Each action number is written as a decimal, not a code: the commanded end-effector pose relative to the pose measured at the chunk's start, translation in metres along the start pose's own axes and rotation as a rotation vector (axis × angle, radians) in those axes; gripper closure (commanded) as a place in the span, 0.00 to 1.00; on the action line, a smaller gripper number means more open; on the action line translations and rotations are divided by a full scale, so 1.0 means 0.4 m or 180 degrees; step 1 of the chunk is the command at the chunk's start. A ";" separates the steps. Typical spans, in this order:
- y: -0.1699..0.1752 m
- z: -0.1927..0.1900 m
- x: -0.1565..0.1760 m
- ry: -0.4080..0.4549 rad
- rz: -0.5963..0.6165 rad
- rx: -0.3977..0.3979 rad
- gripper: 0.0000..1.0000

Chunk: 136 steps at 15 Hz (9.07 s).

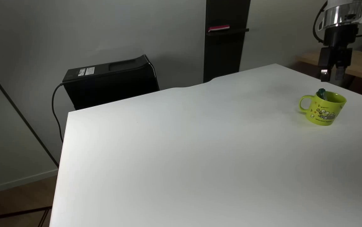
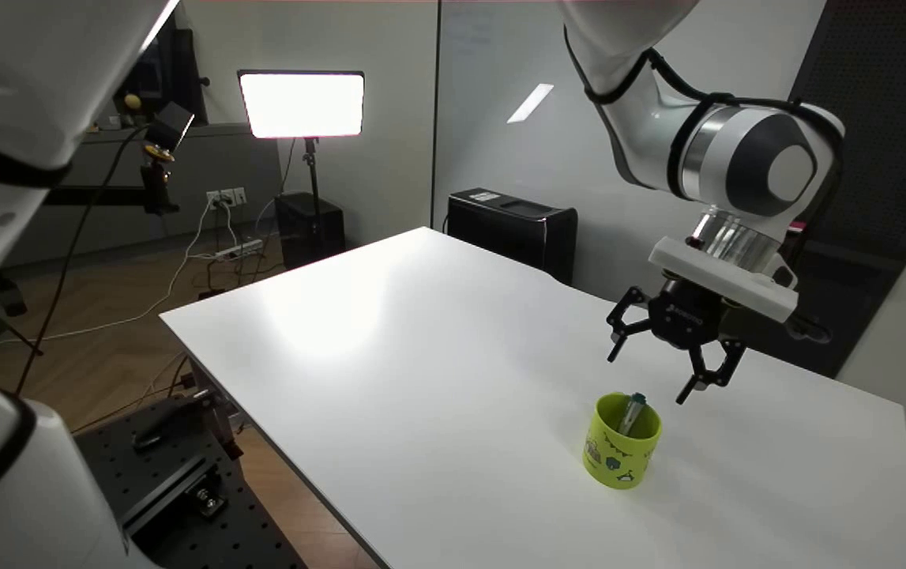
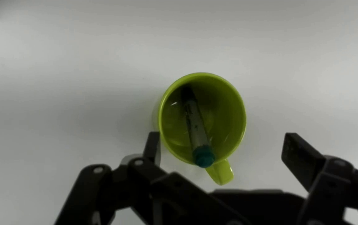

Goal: Take the marker out of the mug and place it on the table

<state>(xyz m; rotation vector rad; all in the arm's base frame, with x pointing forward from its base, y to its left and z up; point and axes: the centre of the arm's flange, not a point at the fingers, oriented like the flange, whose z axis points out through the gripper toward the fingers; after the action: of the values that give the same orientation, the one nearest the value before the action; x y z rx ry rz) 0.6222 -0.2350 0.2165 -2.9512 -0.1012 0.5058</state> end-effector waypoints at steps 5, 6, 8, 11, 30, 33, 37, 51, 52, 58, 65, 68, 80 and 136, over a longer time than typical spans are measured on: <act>0.012 0.042 0.080 -0.0089 -0.0008 -0.0003 0.00; 0.012 0.046 0.088 -0.0080 -0.0001 -0.0040 0.00; 0.014 0.057 0.104 -0.0076 0.0009 -0.0095 0.00; 0.022 0.073 0.118 -0.0102 0.0006 -0.0120 0.00; 0.015 0.054 0.103 -0.0253 0.0233 -0.0181 0.00; 0.020 0.055 0.099 -0.0262 0.0252 -0.0178 0.00; 0.026 0.057 0.095 -0.0269 0.0279 -0.0173 0.00; 0.044 0.068 0.086 -0.0353 0.0315 -0.0180 0.47; 0.048 0.068 0.085 -0.0356 0.0319 -0.0185 0.55; 0.074 0.065 0.076 -0.0384 0.0356 -0.0257 0.95; 0.065 0.044 0.087 -0.0389 0.0404 -0.0315 0.94; 0.037 0.016 0.098 -0.0347 0.0394 -0.0338 0.94; -0.080 -0.172 0.099 -0.0123 0.0244 -0.0312 0.94; -0.506 0.184 0.030 0.0368 -0.0220 -0.0666 0.00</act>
<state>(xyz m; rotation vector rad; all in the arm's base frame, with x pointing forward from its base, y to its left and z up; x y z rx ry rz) 0.6053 -0.0179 0.1407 -3.1204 -0.2958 0.5211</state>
